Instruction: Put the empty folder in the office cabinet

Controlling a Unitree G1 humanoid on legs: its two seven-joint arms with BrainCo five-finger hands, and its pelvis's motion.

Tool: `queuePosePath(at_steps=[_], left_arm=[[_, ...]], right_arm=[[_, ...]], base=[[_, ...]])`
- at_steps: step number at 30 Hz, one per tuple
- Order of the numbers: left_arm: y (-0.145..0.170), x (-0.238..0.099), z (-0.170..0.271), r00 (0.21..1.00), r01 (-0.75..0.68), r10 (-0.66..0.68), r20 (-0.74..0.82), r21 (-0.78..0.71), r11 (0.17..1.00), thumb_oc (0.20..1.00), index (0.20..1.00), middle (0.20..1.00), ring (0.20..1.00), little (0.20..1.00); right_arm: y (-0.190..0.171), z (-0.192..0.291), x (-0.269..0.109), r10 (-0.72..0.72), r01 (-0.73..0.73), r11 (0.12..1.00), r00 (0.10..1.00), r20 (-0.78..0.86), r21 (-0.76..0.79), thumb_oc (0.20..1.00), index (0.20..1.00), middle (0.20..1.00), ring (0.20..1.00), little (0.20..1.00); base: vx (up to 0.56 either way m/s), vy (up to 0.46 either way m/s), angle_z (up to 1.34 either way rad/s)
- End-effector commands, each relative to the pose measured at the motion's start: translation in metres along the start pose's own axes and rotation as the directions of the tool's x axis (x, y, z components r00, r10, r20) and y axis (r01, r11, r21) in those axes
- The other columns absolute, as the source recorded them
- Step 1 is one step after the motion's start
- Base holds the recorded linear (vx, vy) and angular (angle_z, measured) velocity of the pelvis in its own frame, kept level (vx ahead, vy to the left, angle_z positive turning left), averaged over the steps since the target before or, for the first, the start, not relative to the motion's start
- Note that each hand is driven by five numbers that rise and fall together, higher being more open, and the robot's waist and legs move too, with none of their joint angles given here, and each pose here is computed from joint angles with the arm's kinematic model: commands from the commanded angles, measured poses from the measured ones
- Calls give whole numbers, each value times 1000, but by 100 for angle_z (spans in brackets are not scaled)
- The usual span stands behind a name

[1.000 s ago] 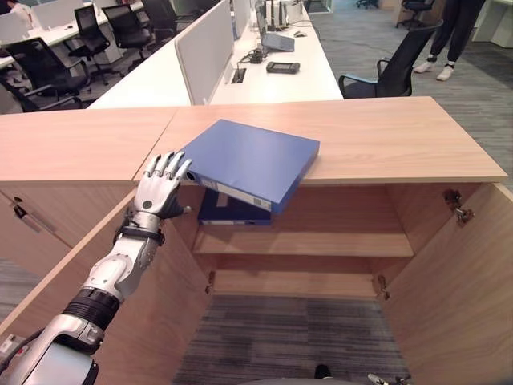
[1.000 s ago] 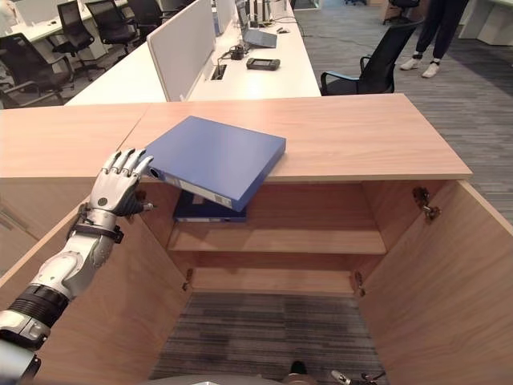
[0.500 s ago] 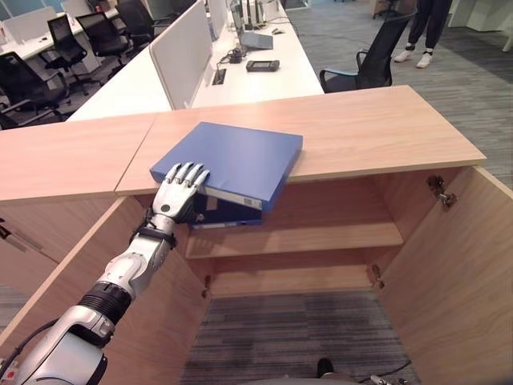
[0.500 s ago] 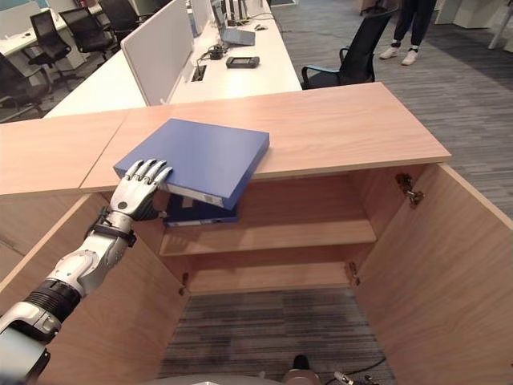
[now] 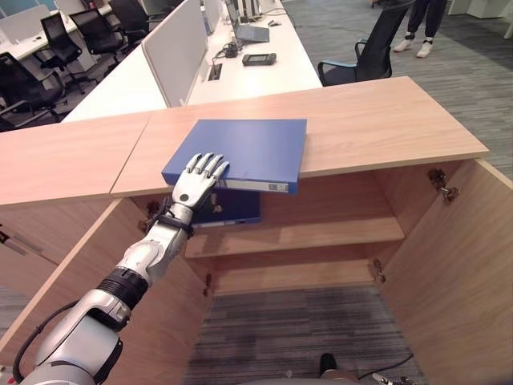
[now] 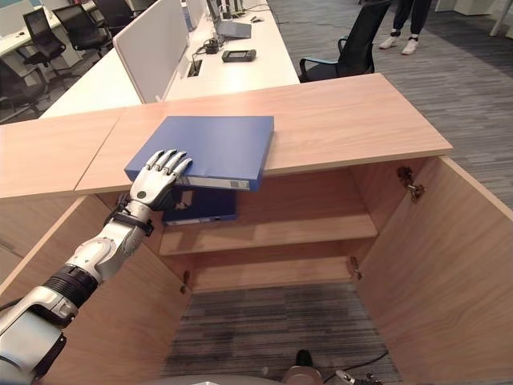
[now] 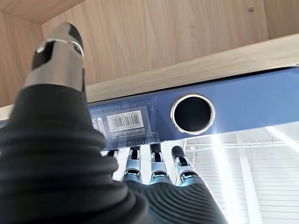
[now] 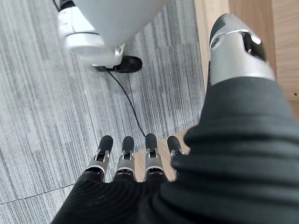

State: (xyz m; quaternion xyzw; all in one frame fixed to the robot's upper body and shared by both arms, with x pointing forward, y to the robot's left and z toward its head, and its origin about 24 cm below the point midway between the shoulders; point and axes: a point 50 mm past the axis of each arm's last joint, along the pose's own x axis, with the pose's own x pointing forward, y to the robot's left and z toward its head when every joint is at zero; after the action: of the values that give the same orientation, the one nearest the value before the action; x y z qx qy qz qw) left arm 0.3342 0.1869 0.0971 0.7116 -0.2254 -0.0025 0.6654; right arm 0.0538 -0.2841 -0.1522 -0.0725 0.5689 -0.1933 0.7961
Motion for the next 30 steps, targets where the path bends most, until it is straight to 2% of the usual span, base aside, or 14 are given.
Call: queuePosePath(at_steps=[1,30], left_arm=[[45,41,-8,989,-147,144,39,88,985,1000,1000,1000,1000,1000],[55,42,2,978,-202,200,59,25,979,1000,1000,1000,1000,1000]], right_arm=[[0,10,3,-21,21,1000,1000,3,-13,1000,1000,1000,1000,1000],[4,2,2,-12,11,1000,1000,-24,-27,1000,1000,1000,1000,1000]], base=[[0,0,0],[2,0,0]])
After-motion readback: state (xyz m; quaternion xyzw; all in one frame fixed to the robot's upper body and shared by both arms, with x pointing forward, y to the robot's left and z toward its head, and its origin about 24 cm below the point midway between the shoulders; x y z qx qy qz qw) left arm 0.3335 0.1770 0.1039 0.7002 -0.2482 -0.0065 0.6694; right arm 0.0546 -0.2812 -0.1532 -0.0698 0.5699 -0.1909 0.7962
